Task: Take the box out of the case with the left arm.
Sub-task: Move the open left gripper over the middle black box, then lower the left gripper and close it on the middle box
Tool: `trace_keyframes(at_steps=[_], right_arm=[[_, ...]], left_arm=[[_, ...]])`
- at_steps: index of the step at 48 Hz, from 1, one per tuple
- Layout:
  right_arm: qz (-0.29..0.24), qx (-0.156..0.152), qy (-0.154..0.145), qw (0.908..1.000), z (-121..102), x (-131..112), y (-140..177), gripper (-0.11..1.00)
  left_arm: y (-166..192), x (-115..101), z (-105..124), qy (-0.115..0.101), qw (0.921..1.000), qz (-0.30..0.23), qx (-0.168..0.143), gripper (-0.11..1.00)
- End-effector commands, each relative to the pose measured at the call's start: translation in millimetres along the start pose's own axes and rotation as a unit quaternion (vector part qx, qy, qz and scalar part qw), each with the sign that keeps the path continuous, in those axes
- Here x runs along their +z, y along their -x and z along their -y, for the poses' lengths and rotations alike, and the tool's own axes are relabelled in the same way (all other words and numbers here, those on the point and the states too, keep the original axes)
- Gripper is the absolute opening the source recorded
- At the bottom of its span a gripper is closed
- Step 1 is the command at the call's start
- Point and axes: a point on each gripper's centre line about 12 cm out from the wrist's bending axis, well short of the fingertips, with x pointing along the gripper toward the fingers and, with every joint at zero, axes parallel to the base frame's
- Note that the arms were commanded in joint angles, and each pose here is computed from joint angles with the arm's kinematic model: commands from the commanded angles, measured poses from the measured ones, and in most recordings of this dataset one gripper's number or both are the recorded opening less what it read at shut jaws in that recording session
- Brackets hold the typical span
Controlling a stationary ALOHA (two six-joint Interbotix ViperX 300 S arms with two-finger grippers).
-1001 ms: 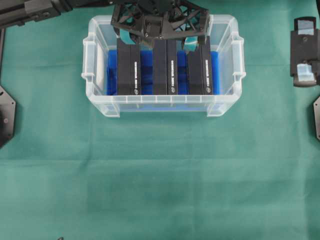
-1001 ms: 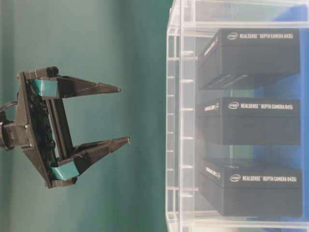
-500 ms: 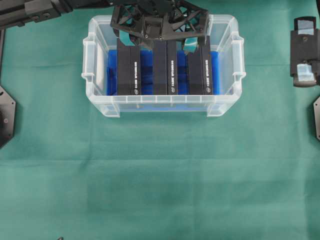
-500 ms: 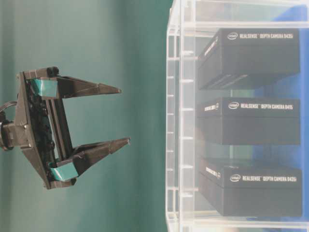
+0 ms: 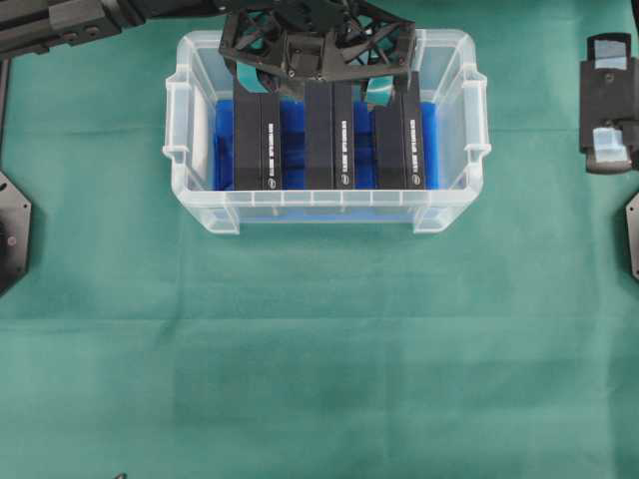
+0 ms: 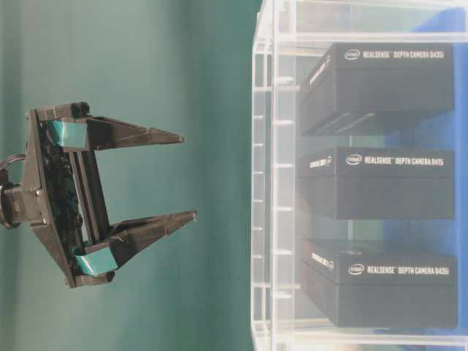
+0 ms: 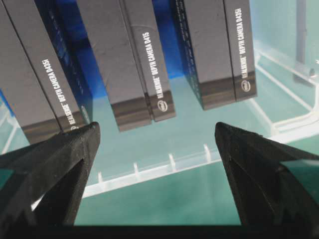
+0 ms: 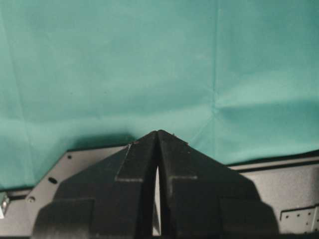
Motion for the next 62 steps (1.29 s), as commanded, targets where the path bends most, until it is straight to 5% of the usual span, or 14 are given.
trace_keyframes(at_steps=[1,32,62], right_arm=[[0.011,0.001,-0.002,0.9999,1,2,5,0.0],[0.011,0.001,-0.002,0.9999,1,2,5,0.0],[0.011,0.0,-0.001,0.9999,1,2,5,0.0]], left_arm=[[15,-1,1,0.0,0.9998,0.007,-0.016,0.96],[5,-3,-3,0.013,0.9999,0.003,-0.004,0.96],[-58,-9,-14,0.03,0.9995,0.003,0.0,0.96]])
